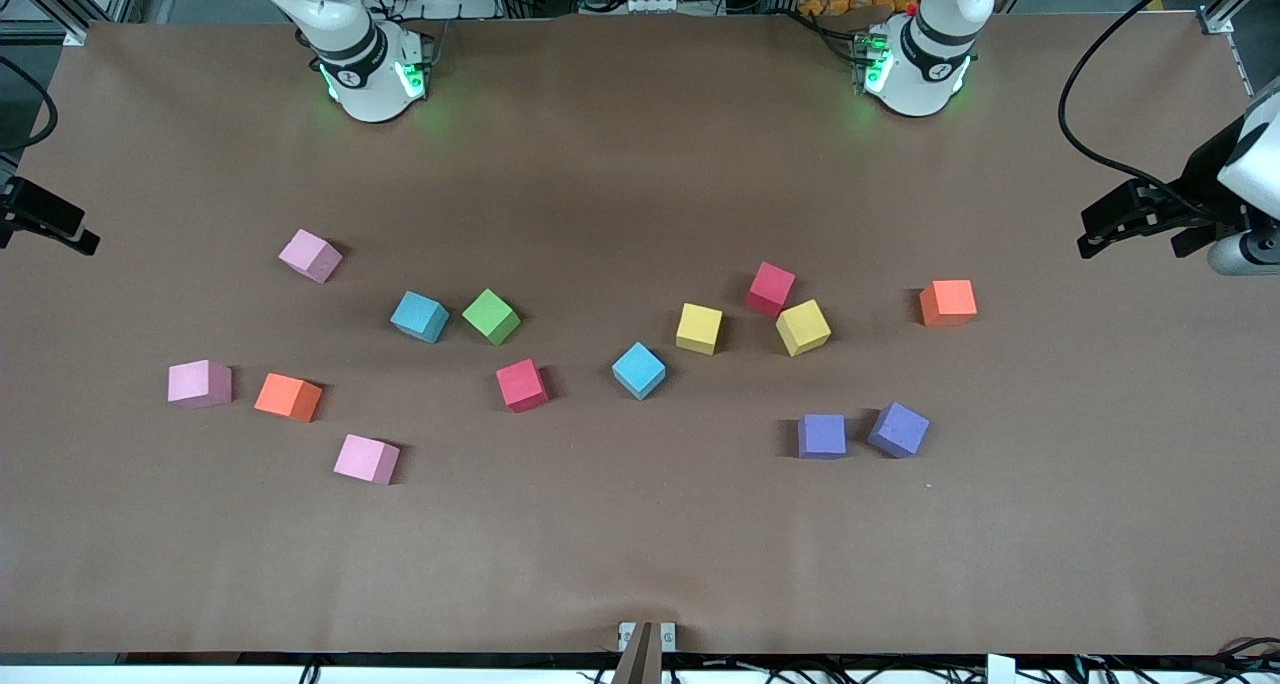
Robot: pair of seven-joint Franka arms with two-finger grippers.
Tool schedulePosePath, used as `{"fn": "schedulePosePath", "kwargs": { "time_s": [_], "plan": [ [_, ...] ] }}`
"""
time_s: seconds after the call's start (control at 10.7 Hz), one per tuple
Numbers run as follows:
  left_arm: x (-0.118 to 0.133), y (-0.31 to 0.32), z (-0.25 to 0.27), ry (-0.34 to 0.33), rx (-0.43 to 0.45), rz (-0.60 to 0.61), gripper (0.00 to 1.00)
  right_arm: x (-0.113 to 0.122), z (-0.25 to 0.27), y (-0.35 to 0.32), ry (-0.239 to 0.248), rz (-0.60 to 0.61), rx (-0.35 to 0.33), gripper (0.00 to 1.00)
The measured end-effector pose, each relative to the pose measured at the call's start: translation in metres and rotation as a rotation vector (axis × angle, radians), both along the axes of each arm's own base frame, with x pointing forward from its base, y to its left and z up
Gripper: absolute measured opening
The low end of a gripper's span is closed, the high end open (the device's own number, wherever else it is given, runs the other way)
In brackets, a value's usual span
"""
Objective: Form number 2 with 11 blocks
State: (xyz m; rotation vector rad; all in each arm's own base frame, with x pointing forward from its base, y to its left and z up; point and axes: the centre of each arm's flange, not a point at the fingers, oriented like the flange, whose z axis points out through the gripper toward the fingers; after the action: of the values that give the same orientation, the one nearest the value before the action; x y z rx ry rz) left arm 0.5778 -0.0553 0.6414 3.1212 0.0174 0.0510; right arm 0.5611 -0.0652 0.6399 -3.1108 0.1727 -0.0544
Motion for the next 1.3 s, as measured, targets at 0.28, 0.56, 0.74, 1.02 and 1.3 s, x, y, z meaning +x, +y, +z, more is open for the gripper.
{"fn": "schedulePosePath", "kwargs": {
  "time_s": [0.28, 0.56, 0.74, 1.02, 1.3],
  "plan": [
    [0.000, 0.000, 0.000, -0.001, 0.001, -0.037, 1.00, -0.001, -0.001, 0.000, 0.005, 0.000, 0.001, 1.00],
    [0.000, 0.000, 0.000, -0.001, 0.002, -0.045, 1.00, 0.000, 0.000, 0.000, 0.005, 0.001, 0.001, 1.00],
    [0.000, 0.000, -0.003, 0.004, 0.002, -0.045, 1.00, 0.000, 0.000, 0.001, 0.004, 0.002, 0.001, 1.00],
    [0.006, -0.003, -0.019, -0.002, 0.001, -0.050, 1.00, 0.000, 0.000, 0.001, 0.004, 0.002, 0.001, 1.00],
    [0.012, -0.015, -0.045, 0.021, 0.002, -0.069, 1.00, 0.000, -0.001, 0.001, 0.005, 0.002, 0.001, 1.00]
  ]
}}
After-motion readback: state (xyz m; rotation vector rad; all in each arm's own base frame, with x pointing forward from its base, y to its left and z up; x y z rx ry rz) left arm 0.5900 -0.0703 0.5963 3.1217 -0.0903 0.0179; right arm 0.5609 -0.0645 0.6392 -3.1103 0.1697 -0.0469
